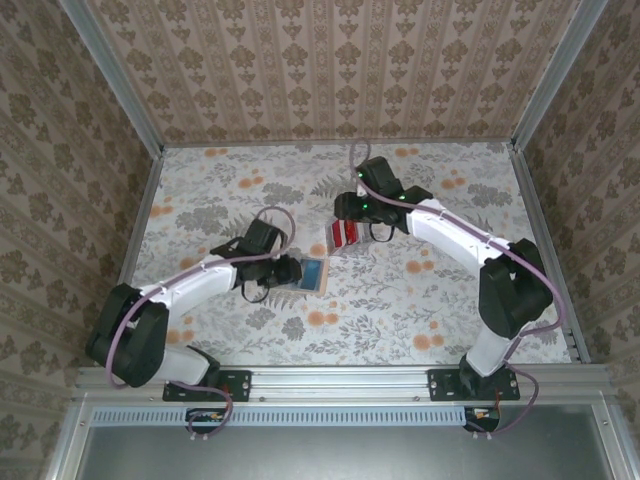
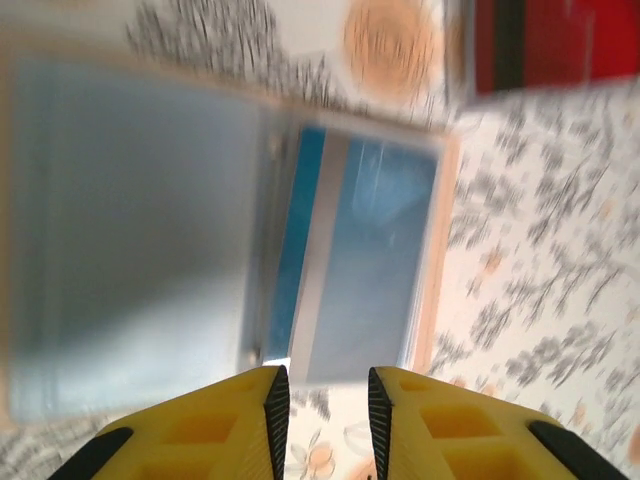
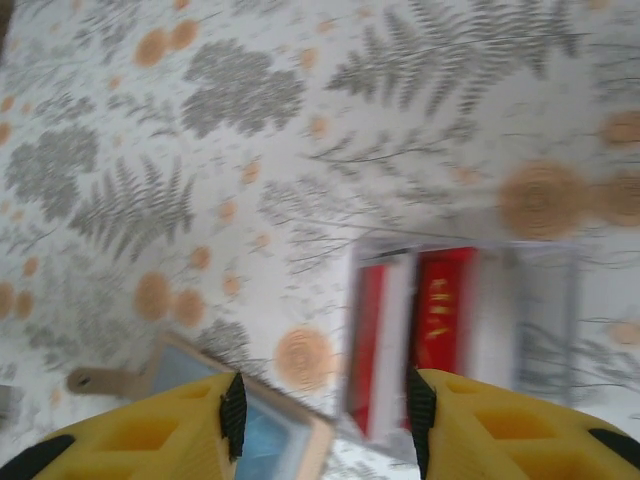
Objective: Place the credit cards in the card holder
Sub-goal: Rotate the credit card at the center of the table, then pick up the credit card from the storage box.
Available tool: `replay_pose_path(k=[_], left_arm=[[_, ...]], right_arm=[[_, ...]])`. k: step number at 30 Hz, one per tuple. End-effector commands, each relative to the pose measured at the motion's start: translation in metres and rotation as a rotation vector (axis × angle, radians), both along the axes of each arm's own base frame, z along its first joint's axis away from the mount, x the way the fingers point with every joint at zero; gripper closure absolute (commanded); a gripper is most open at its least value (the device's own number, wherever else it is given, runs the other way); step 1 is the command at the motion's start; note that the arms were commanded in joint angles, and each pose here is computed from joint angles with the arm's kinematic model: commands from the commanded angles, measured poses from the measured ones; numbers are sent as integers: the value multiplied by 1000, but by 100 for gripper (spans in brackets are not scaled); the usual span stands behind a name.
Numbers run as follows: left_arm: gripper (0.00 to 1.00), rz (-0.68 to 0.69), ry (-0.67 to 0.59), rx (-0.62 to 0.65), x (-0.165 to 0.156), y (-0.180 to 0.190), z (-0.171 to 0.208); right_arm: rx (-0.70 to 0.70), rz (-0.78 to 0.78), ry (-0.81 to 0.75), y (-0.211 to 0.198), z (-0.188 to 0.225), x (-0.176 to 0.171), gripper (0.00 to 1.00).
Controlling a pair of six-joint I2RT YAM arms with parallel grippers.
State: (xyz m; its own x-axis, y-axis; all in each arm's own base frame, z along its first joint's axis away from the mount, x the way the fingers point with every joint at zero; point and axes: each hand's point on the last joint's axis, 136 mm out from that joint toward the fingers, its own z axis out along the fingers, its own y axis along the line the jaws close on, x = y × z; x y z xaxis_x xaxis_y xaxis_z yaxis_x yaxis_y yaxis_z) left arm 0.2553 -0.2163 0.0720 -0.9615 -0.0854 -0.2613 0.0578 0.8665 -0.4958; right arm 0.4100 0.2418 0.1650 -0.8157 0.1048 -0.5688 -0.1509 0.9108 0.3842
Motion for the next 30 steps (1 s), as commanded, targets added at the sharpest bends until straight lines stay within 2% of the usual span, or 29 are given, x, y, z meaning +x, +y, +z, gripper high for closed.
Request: replay_pose_path(k=[1,6,12,20,30], left_arm=[[68,-9,-42,-32,32,-5,11],[66,-50,-80,-45,72,-22,26],[65,-95,-70,-90,98,-45,25],[64,-130,-25,-151,110,-73,11],[64,-164,20,-162,106,-95,-7]], right_arm=[[-51,-47,76,-20,-30,-3,49],[-105,-54,121,-23,-47,2,46],[-141,-61,152,-26,-63,7,44],[-107,-23,183,-11,-72,11,43],[-82,-13,165,-7,-64,14,45]])
